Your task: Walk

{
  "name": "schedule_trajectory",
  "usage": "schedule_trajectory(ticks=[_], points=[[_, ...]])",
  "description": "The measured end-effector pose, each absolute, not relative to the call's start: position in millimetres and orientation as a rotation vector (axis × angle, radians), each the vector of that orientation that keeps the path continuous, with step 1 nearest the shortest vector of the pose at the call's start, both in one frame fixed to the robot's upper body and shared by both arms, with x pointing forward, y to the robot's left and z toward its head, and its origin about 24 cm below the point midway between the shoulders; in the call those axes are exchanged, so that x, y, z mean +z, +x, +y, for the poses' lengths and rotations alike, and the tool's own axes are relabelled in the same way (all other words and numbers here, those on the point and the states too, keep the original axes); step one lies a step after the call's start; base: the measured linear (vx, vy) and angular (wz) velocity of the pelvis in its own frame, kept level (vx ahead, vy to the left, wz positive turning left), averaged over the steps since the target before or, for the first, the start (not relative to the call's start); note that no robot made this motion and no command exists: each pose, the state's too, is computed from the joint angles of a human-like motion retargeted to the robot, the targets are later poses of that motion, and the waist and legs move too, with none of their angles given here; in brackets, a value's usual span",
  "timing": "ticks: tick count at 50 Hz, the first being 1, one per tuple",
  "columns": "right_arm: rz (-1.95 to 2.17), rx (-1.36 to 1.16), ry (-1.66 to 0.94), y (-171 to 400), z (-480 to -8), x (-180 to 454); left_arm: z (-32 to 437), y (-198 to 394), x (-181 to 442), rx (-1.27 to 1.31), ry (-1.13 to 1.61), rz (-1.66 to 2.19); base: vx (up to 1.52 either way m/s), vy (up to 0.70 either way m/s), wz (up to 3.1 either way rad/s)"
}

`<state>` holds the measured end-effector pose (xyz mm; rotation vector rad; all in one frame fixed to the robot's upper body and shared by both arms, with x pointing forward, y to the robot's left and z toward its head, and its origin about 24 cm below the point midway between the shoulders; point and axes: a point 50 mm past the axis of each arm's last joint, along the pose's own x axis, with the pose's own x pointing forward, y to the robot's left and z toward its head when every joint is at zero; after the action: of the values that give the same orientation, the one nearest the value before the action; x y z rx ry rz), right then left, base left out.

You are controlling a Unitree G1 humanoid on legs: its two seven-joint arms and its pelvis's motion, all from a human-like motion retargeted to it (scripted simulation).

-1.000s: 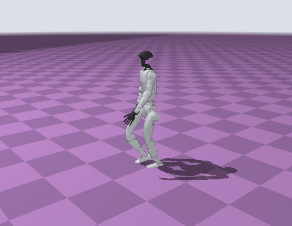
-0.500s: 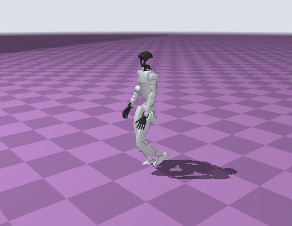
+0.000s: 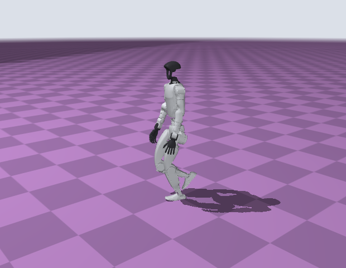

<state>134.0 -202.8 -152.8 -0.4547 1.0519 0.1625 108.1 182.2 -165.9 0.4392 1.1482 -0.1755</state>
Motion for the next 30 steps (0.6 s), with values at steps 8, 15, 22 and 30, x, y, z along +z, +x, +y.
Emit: schedule_trajectory(ticks=[8,15,22,30], points=[[1.236,0.064,-0.420,83,-226,-164,161,251,-94,-0.089,0.389,0.650,0.00,0.00,0.00],[1.306,0.020,-0.396,56,-230,-168,145,291,-53,-0.101,0.368,0.417,0.00,0.00,0.00],[1.219,-0.010,-0.438,80,-234,-163,135,241,-97,-0.167,0.363,0.598,0.00,0.00,0.00],[0.891,0.020,-0.519,173,-226,-130,167,126,-161,-0.238,0.461,1.061,0.00,0.00,-0.10]])
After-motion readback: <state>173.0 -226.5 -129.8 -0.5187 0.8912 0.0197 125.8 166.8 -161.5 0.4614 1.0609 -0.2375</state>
